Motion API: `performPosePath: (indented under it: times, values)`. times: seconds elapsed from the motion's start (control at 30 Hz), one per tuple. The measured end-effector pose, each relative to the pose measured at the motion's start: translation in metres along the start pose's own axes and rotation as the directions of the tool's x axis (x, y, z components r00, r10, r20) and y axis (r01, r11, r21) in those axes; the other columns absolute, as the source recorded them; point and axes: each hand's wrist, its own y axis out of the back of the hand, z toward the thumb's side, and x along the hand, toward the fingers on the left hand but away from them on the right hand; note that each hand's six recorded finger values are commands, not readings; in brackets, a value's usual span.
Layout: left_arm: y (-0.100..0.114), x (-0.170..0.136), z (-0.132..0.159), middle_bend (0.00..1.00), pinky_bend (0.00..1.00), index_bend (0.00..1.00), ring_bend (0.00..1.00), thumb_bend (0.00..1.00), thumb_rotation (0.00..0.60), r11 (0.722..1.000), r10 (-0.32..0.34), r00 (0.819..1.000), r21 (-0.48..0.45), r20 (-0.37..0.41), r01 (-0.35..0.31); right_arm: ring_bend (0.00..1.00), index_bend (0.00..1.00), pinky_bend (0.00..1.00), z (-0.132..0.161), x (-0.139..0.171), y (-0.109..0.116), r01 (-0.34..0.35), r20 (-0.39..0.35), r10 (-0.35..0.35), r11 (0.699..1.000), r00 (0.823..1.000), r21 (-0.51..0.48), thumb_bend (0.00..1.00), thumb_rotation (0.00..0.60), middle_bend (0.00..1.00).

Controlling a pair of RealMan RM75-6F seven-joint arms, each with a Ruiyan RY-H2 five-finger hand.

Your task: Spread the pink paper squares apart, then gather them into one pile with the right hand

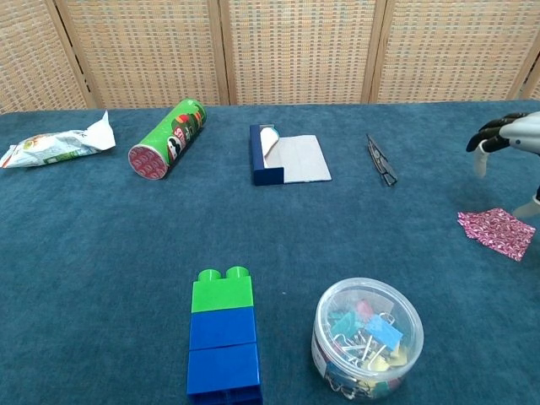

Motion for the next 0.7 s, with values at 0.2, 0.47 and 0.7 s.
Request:
performPosePath:
  times: [0.2,0.47,0.7]
  values:
    - [-0.001,0.001,0.002,0.0,0.0,0.04,0.0,0.18,0.6,1.0,0.011,1.0,-0.006,0.012,-0.011,0.0,0.35,0.0,-0.002,0.024,0.02,0.124,0.055,-0.12,0.99,0.991,-0.07,0.21,0.6,0.15]
    - [-0.002,0.0,0.006,0.0,0.0,0.04,0.0,0.18,0.6,0.997,0.082,0.996,0.001,0.04,-0.082,0.0,0.35,0.0,-0.012,0.073,0.03,0.244,0.168,-0.221,0.961,0.961,-0.132,0.21,0.6,0.15]
    - [-0.009,-0.003,0.007,0.0,0.0,0.04,0.0,0.18,0.6,0.996,0.085,0.995,-0.001,0.052,-0.085,0.0,0.35,0.0,-0.023,0.116,0.026,0.296,0.252,-0.256,0.946,0.933,-0.135,0.21,0.6,0.15]
